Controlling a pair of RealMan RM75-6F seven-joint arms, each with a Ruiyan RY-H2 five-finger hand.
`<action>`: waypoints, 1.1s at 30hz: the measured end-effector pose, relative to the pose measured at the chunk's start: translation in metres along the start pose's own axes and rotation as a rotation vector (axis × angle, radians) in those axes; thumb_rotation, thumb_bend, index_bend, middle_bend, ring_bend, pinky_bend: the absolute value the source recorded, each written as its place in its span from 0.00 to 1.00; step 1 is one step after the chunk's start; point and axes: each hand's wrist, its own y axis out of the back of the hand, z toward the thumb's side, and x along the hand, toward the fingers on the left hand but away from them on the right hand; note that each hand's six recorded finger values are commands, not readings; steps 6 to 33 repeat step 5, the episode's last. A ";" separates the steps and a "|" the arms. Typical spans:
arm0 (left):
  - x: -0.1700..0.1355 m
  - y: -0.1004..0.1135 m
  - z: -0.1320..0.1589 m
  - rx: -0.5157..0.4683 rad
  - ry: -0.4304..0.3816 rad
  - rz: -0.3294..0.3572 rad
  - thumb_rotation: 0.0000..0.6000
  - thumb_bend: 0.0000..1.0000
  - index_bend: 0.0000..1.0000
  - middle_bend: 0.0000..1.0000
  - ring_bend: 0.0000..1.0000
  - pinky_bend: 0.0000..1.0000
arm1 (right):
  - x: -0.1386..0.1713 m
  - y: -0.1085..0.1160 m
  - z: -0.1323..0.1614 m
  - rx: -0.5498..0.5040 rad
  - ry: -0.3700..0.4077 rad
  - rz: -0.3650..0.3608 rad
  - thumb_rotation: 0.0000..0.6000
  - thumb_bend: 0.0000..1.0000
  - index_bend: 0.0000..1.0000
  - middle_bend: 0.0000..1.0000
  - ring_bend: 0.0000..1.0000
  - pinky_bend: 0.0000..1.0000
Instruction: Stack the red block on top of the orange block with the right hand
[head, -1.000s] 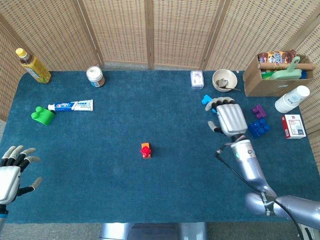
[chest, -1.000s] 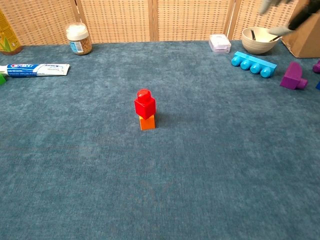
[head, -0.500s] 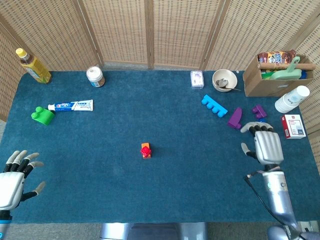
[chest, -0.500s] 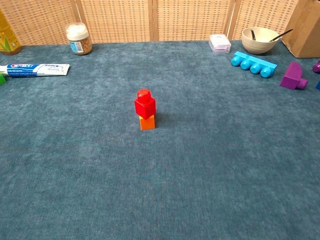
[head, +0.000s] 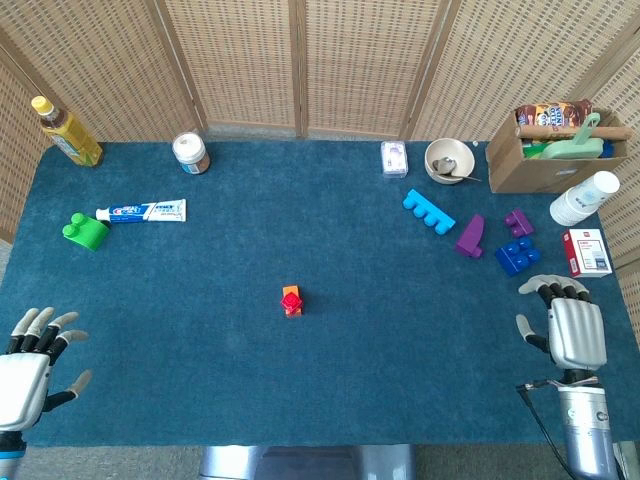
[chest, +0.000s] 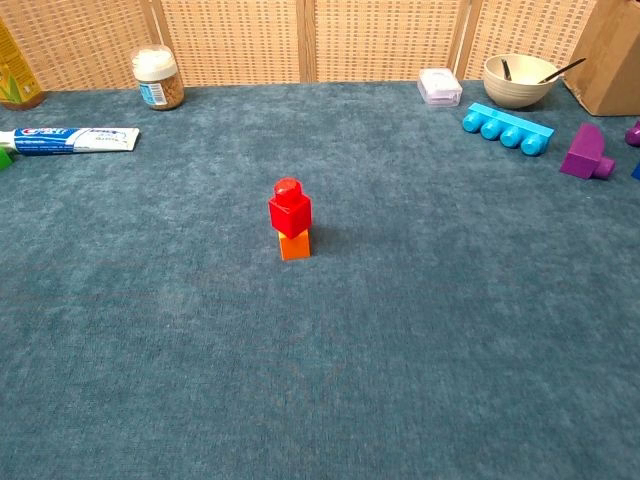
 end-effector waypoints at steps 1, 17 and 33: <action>0.000 0.000 0.000 0.001 0.000 -0.001 1.00 0.30 0.35 0.23 0.12 0.07 | 0.000 -0.001 -0.001 -0.002 -0.001 0.003 1.00 0.27 0.41 0.36 0.27 0.24; 0.002 0.002 0.002 -0.002 -0.001 0.007 1.00 0.30 0.35 0.23 0.12 0.07 | 0.000 -0.001 -0.001 -0.009 0.003 -0.001 1.00 0.27 0.41 0.36 0.27 0.24; 0.002 0.002 0.002 -0.002 -0.001 0.007 1.00 0.30 0.35 0.23 0.12 0.07 | 0.000 -0.001 -0.001 -0.009 0.003 -0.001 1.00 0.27 0.41 0.36 0.27 0.24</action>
